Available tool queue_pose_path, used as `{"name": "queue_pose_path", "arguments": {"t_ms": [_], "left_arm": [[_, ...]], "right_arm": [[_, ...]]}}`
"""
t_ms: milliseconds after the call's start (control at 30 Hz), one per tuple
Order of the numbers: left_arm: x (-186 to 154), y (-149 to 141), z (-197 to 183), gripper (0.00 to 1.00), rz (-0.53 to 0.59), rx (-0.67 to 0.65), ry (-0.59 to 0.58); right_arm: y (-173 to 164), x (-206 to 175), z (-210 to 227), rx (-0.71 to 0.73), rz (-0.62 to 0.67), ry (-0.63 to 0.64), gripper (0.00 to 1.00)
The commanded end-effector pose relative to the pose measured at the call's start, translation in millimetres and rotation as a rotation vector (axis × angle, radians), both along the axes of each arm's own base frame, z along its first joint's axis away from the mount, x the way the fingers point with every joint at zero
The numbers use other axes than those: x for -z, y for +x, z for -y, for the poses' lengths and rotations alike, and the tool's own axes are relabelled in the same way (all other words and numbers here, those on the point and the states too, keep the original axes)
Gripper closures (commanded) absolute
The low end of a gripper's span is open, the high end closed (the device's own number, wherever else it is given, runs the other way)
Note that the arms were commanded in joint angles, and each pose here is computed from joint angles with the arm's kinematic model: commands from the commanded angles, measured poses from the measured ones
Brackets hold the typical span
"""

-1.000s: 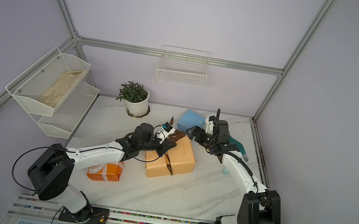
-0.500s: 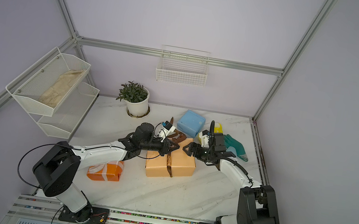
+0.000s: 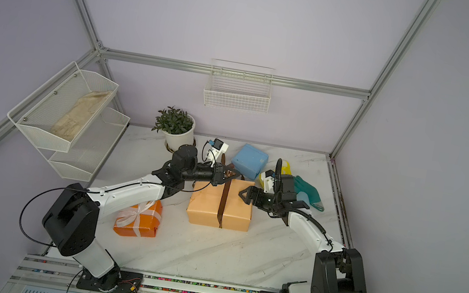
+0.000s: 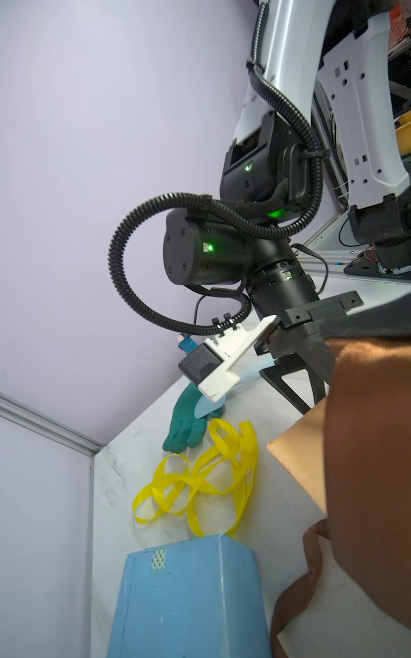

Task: Untie the ribbon bows on the gift boxes
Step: Pull the ribbon from the gift box.

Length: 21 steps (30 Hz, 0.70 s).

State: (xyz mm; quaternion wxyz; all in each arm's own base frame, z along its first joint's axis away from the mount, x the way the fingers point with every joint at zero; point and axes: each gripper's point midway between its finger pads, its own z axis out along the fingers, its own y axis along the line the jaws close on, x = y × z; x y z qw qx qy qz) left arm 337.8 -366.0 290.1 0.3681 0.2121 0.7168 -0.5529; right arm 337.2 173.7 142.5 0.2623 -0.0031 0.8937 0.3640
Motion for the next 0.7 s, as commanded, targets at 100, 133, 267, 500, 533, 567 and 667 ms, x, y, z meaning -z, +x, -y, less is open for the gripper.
{"name": "queue_pose_path", "arguments": {"t_ms": [100, 133, 267, 500, 533, 567, 667], "left_arm": [[-82, -11, -6, 1.00, 0.130, 0.031, -0.096], [-79, -11, -7, 1.00, 0.125, 0.029, -0.094], [-86, -8, -18, 1.00, 0.131, 0.001, -0.092], [-99, -6, -22, 1.00, 0.170, -0.016, -0.058], [-97, -6, -21, 1.00, 0.164, -0.014, -0.055], [-95, -5, -20, 1.00, 0.158, -0.011, -0.059], [-89, -4, -19, 1.00, 0.142, -0.004, -0.067]], "right_arm": [[7, -33, 3, 0.038, 0.077, 0.023, 0.03], [8, -35, 7, 0.046, 0.086, 0.000, 0.03], [8, -58, 14, 0.050, 0.146, -0.055, 0.03], [4, -114, 7, -0.031, 0.393, -0.032, 0.03], [0, -123, 0, -0.079, 0.451, -0.002, 0.04], [-3, -129, -6, -0.114, 0.500, 0.034, 0.05], [0, -139, -15, -0.162, 0.622, 0.090, 0.05]]}}
